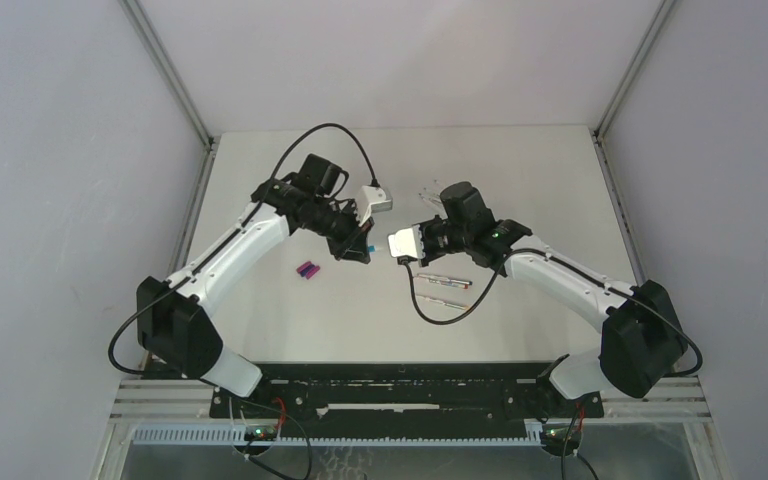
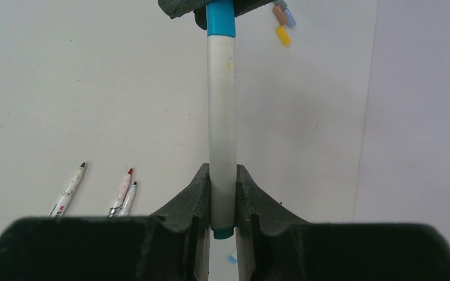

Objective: Open the pen caps
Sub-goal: Open the pen cap from the pen.

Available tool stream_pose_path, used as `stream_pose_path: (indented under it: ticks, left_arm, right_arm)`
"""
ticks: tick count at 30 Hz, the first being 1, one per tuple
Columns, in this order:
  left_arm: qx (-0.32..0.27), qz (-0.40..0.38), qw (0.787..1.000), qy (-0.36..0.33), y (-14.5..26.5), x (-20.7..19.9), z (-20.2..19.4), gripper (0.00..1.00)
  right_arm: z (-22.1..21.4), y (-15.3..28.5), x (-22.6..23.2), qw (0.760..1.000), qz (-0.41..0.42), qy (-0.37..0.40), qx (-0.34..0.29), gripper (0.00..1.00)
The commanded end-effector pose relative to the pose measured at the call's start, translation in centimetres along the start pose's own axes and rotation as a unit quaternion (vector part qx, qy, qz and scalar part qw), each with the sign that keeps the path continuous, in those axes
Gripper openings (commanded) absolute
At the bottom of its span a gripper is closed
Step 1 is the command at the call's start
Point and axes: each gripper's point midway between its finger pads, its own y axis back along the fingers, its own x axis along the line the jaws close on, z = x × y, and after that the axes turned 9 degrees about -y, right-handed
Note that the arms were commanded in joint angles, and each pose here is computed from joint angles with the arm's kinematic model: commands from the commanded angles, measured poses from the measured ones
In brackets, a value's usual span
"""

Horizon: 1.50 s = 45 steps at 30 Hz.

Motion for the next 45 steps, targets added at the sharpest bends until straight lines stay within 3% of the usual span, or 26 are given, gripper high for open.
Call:
stream_pose_path:
  ticks: [1, 15, 35, 45]
  left_arm:
    - [0.000, 0.013, 1.000, -0.003, 0.7, 0.3, -0.2, 0.00]
    - [-0.017, 0.088, 0.995, -0.042, 1.6, 1.8, -0.3, 0.00]
    - [-0.028, 0.006, 0.999, -0.019, -0.2, -0.4, -0.7, 0.00]
    - [-0.017, 0.035, 0.999, -0.014, -0.4, 0.8, -1.2, 0.00]
  right_arm:
    - [-1.8, 0.9, -0.2, 0.999, -0.016, -0.007, 0.039, 0.00]
    - [-1.4, 0.4, 0.4, 0.999, -0.001, -0.014, 0.039, 0.00]
    - [-2.6, 0.6, -0.3, 0.997, -0.017, 0.005, 0.074, 0.00]
    - [-3.2, 1.5, -1.1, 0.996, -0.030, 0.003, 0.081, 0.00]
